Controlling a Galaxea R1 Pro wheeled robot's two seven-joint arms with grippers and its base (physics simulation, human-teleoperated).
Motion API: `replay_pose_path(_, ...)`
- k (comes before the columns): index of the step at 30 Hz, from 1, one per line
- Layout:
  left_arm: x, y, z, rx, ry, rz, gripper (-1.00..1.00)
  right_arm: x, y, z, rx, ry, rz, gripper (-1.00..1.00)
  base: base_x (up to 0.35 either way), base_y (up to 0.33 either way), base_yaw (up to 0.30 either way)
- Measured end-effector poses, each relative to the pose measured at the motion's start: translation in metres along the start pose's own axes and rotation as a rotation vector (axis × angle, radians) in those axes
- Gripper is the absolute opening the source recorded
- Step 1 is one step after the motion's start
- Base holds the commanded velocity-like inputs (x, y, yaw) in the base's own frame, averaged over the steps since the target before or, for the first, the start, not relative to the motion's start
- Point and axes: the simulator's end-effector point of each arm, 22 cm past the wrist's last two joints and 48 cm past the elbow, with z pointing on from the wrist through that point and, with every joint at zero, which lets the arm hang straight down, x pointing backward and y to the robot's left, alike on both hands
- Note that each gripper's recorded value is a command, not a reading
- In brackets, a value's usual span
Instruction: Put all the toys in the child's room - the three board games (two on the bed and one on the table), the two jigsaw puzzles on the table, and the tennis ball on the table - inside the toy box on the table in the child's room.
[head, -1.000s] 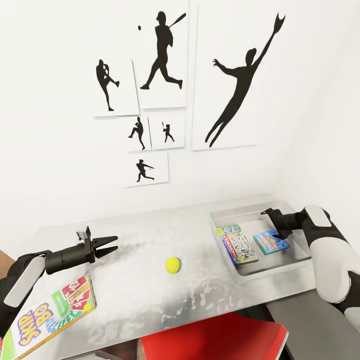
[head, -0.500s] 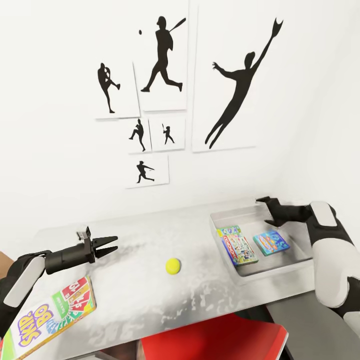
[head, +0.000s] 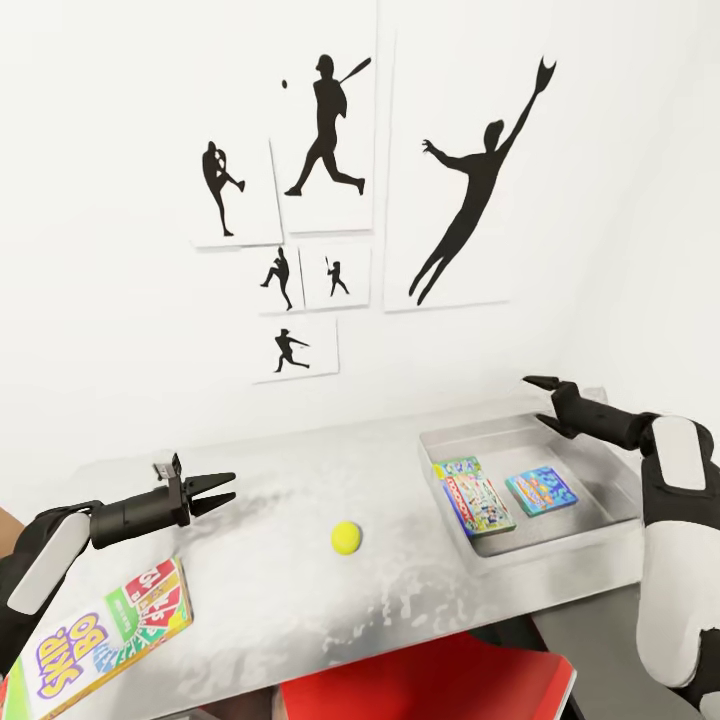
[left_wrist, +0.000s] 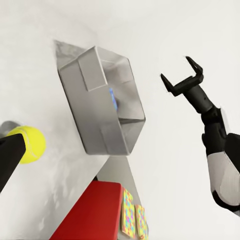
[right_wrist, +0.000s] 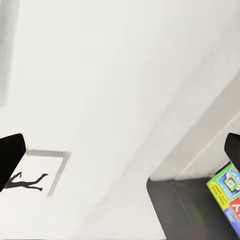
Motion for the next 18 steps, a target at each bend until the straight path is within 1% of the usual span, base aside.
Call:
replay_pose_path(3, -0.001, -0.003, 0.0, 0.002, -0.001, 0.005, 1.0, 0.006, 0.006, -0.006, -0.041, -0.001, -0.016, 1.0, 0.0, 0.0, 0.0)
replay_pose_path(4, -0.001, -0.004, -0.001, 0.003, -0.002, 0.007, 1.0, 0.013, 0.01, -0.009, -0.068, 0.006, -0.031, 1.0, 0.0, 0.0, 0.0)
replay_pose_path(6, -0.001, -0.005, -0.001, 0.004, -0.003, 0.01, 1.0, 0.022, 0.017, -0.013, -0.1, 0.017, -0.055, 1.0, 0.0, 0.0, 0.0)
replay_pose_path(7, -0.002, -0.006, -0.001, 0.005, -0.004, 0.011, 1.0, 0.032, 0.026, -0.016, -0.133, 0.03, -0.082, 1.0, 0.0, 0.0, 0.0)
replay_pose_path(9, -0.002, -0.007, -0.001, 0.006, -0.004, 0.014, 1.0, 0.041, 0.034, -0.02, -0.167, 0.042, -0.108, 1.0, 0.0, 0.0, 0.0)
replay_pose_path(10, -0.002, -0.008, -0.002, 0.006, -0.004, 0.016, 1.0, 0.05, 0.039, -0.024, -0.196, 0.053, -0.125, 1.0, 0.0, 0.0, 0.0)
replay_pose_path(12, -0.003, -0.01, -0.003, 0.006, -0.006, 0.019, 1.0, 0.064, 0.04, -0.03, -0.225, 0.071, -0.137, 1.0, 0.0, 0.0, 0.0)
replay_pose_path(15, -0.004, -0.012, -0.004, 0.006, -0.007, 0.024, 1.0, 0.077, 0.041, -0.036, -0.249, 0.085, -0.145, 1.0, 0.0, 0.0, 0.0)
replay_pose_path(18, -0.006, -0.014, -0.007, 0.005, -0.011, 0.03, 1.0, 0.098, 0.04, -0.05, -0.285, 0.1, -0.159, 1.0, 0.0, 0.0, 0.0)
